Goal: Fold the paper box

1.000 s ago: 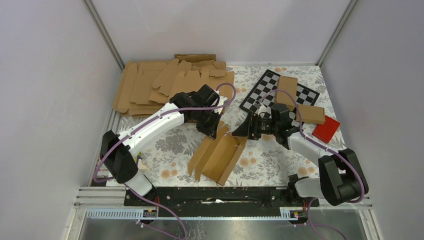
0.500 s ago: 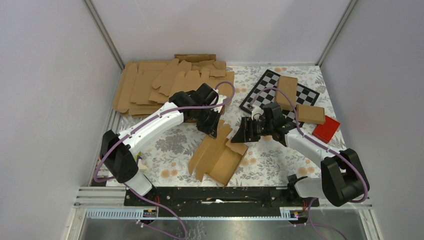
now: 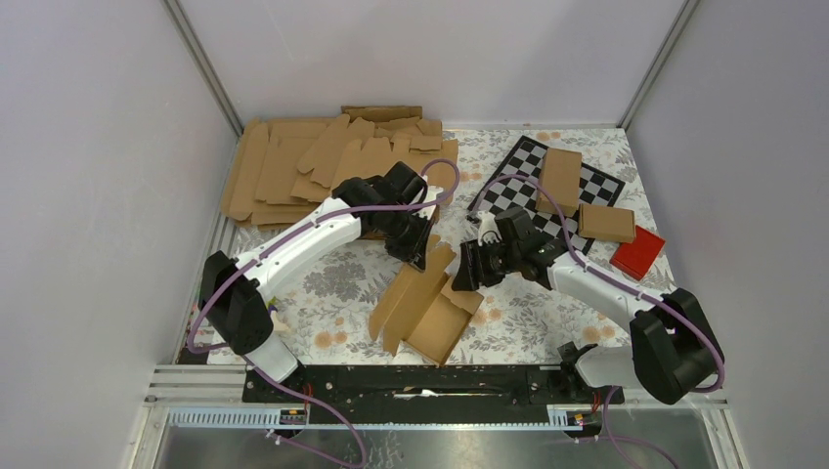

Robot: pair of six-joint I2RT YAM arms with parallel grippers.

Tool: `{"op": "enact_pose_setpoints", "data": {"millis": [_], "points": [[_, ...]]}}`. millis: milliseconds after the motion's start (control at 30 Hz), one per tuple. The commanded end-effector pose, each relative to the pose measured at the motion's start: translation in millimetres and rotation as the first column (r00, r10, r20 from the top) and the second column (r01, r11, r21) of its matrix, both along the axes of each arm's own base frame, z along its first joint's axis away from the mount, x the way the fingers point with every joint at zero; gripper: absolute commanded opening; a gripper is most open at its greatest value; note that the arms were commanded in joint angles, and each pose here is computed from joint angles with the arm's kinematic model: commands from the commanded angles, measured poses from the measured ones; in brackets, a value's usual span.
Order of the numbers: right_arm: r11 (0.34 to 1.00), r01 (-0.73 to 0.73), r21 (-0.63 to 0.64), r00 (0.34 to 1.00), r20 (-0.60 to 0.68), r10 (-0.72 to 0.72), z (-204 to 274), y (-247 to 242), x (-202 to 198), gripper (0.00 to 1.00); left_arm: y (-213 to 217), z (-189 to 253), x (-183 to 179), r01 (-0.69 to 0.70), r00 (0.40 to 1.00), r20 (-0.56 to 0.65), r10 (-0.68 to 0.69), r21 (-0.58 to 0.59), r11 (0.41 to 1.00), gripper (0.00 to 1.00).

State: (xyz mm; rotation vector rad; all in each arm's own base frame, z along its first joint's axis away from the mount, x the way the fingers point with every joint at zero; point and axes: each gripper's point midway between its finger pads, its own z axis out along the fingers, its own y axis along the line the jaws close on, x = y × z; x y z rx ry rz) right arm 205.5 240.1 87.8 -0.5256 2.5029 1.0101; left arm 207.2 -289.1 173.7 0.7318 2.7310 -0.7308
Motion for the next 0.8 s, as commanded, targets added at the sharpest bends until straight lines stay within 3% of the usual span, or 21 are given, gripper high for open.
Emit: {"op": "enact_pose_setpoints", "data": {"millis": [0, 100, 400, 767], "points": [[0.995, -0.017, -0.097, 0.998, 0.061, 0.023, 0.3, -1.6, 3.0, 0.56, -15.0, 13.4, 12.9, 0.000, 0.999, 0.039, 0.003, -0.085, 0.996, 0.00], [0.990, 0.003, -0.144, 0.996, 0.090, 0.010, -3.5, -5.0, 5.6, 0.61, -17.8, 15.4, 13.3, 0.002, 0.999, 0.035, 0.002, -0.097, 0.995, 0.00], [0.970, 0.023, -0.241, 0.994, 0.110, 0.004, -15.6, -11.6, 5.7, 0.59, -17.8, 11.1, 16.7, -0.009, 0.999, 0.034, 0.012, -0.094, 0.995, 0.00], [0.931, 0.094, -0.354, 0.984, 0.177, -0.032, -27.2, -24.3, 17.6, 0.48, -28.4, 8.9, 12.6, 0.012, 1.000, -0.011, -0.014, -0.157, 0.988, 0.00]]}}
